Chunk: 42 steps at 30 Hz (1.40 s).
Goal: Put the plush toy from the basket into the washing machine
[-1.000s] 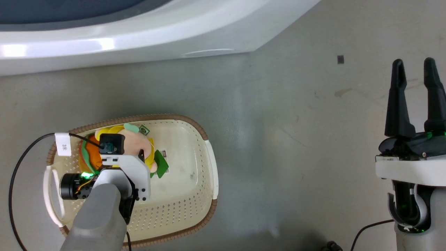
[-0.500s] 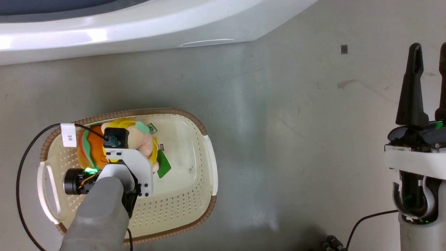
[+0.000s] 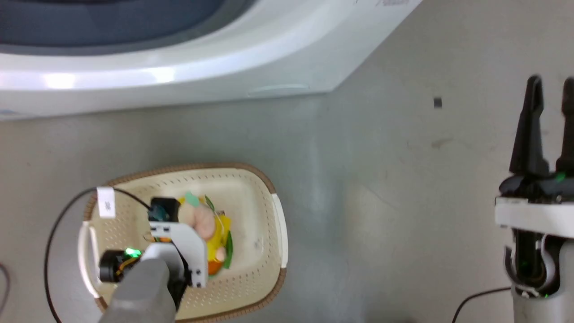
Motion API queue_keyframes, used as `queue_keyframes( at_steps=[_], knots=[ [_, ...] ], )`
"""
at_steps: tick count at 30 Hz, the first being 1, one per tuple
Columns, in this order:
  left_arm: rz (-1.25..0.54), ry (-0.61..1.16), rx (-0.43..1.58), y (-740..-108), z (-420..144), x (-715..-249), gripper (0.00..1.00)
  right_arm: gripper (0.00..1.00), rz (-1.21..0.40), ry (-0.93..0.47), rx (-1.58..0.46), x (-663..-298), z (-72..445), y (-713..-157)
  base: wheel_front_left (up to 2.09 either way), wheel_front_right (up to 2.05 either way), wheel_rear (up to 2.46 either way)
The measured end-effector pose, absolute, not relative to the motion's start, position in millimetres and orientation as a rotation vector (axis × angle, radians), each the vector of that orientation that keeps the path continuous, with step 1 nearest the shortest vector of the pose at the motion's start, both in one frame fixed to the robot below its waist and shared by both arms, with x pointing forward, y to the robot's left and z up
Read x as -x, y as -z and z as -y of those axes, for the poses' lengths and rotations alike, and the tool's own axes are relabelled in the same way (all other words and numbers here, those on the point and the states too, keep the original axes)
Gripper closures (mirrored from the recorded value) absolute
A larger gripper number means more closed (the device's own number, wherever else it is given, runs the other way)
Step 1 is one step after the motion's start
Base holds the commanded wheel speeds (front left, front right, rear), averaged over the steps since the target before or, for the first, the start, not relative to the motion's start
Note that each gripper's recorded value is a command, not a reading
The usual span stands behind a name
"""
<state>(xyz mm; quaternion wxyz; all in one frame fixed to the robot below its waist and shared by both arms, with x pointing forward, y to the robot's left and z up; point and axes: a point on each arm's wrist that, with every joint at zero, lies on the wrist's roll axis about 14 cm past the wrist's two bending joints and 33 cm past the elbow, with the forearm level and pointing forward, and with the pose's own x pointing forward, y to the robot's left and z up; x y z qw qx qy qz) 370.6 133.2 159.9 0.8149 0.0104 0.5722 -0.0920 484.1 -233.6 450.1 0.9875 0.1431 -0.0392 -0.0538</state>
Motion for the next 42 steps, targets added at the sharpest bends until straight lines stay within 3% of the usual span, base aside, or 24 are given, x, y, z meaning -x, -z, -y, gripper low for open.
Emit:
queue_keyframes(
  at_steps=[11, 22, 34, 42],
  knots=[
    [-1.006, 0.269, -0.024, -223.9, -125.1, -366.1, 1.00, 0.00, 0.127, 0.083, -0.307, -448.4, 223.8, -490.0, 0.00, 0.00, 0.00],
    [-0.749, 0.226, 0.037, -290.7, -131.1, -372.7, 1.00, 0.00, 0.202, 0.034, -0.325, -417.2, 209.4, -529.4, 0.00, 0.00, 0.00],
    [-0.319, 0.182, 0.094, -402.1, -133.0, -431.3, 1.00, 0.00, 0.250, 0.004, -0.325, -399.8, 202.0, -550.5, 0.00, 0.00, 0.00],
    [-0.142, 0.115, 0.115, -448.1, -144.9, -463.2, 1.00, 0.00, 0.232, 0.021, -0.320, -401.8, 206.7, -543.0, 0.00, 0.00, 0.00]
  ],
)
